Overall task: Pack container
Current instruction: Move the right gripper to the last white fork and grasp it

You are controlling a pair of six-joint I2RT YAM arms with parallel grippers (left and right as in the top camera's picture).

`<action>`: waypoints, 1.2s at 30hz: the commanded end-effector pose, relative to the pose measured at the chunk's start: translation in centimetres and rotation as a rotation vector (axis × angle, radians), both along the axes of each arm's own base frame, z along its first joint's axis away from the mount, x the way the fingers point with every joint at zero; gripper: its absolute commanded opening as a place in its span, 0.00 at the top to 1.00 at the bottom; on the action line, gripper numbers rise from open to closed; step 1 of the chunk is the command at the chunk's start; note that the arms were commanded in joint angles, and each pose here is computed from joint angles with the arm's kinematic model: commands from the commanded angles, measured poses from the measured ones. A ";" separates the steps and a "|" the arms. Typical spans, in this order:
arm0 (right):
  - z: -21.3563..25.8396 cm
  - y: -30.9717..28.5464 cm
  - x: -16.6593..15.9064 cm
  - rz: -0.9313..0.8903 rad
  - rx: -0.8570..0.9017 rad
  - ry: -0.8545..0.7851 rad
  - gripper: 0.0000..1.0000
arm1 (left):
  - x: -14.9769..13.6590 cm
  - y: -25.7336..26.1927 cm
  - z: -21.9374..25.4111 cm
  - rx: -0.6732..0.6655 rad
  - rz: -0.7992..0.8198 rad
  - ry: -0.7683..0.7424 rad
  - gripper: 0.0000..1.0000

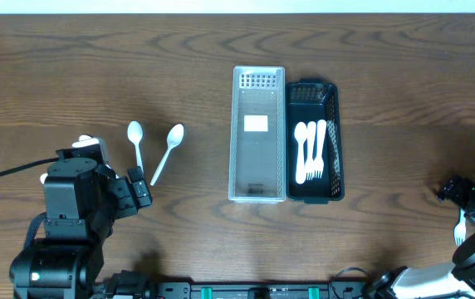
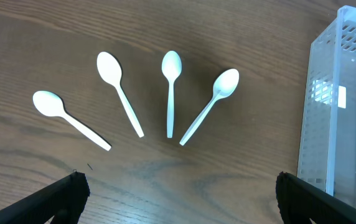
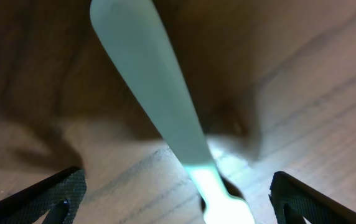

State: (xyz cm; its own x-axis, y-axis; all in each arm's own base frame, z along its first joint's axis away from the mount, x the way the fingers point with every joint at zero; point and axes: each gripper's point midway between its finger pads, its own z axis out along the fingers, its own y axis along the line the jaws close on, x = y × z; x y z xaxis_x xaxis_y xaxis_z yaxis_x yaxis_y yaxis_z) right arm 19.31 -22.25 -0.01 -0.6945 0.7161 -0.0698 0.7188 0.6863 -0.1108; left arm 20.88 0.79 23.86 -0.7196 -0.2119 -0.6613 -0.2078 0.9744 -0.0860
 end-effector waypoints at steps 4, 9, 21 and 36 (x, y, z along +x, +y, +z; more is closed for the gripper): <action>-1.8 0.7 0.0 0.019 0.076 0.013 0.03 | 0.1 0.1 0.2 -0.003 0.013 -0.002 0.02; -2.3 1.0 0.0 0.020 0.095 0.016 0.11 | 0.1 0.1 0.2 -0.003 0.013 -0.002 0.02; -2.3 1.5 0.5 -0.002 0.124 -0.012 0.49 | 0.1 0.1 0.2 -0.003 0.013 -0.002 0.02; -2.1 2.0 1.4 -0.031 0.155 -0.055 0.81 | 0.1 0.1 0.2 -0.003 0.013 -0.002 0.02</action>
